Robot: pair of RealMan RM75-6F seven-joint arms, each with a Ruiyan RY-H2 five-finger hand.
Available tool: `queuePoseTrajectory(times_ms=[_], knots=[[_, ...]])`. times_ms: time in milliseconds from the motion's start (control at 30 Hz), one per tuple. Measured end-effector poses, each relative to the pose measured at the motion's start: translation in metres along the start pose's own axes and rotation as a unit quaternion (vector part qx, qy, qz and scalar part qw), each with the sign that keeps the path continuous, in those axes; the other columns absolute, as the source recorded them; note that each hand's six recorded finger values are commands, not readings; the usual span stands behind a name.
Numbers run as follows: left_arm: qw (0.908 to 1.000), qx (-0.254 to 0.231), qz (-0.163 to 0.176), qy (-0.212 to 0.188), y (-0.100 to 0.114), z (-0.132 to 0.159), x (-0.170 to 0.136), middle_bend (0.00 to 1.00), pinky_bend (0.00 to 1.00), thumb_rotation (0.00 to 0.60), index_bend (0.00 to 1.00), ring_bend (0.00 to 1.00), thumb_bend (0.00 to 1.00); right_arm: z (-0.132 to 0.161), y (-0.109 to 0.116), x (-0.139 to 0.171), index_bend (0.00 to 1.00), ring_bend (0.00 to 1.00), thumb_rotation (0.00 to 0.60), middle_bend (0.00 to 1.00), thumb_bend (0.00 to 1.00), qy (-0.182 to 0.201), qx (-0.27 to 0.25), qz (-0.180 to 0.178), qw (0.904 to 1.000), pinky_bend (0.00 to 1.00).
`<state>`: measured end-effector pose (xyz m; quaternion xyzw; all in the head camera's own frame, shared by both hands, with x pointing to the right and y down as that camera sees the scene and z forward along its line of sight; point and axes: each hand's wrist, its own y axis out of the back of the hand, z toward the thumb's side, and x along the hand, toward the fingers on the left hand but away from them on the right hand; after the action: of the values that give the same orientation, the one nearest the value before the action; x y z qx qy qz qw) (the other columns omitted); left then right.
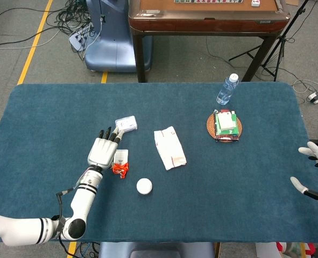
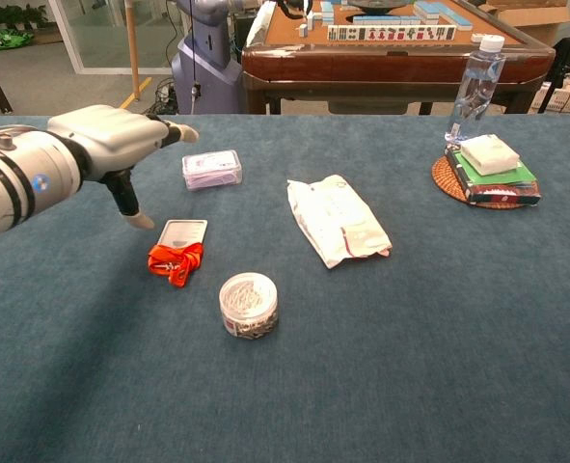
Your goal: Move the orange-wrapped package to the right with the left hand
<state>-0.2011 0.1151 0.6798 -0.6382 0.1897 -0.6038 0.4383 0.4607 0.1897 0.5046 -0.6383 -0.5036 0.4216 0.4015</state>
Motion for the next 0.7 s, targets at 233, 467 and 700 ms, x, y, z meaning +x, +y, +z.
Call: queuePoseTrajectory(times_ms=[233, 467, 700], knots=[[0.9998, -0.002, -0.017, -0.004, -0.012, 0.002, -0.003, 0.00, 0.11, 0.600, 0.00, 0.00, 0.00, 0.000, 0.003, 0.000, 0.10, 0.34, 0.600, 0.30, 0.16, 0.001, -0.003, -0.005, 1.0000, 0.49], [0.9995, -0.005, -0.029, -0.013, -0.022, 0.015, 0.000, 0.00, 0.11, 0.600, 0.00, 0.00, 0.00, -0.003, 0.005, 0.000, 0.10, 0.34, 0.600, 0.30, 0.16, -0.003, -0.005, -0.006, 1.0000, 0.49], [0.9992, -0.011, -0.035, -0.016, -0.027, 0.027, 0.004, 0.00, 0.11, 0.600, 0.00, 0.00, 0.00, -0.004, 0.008, 0.000, 0.10, 0.34, 0.600, 0.30, 0.16, -0.004, -0.008, -0.009, 0.9999, 0.49]])
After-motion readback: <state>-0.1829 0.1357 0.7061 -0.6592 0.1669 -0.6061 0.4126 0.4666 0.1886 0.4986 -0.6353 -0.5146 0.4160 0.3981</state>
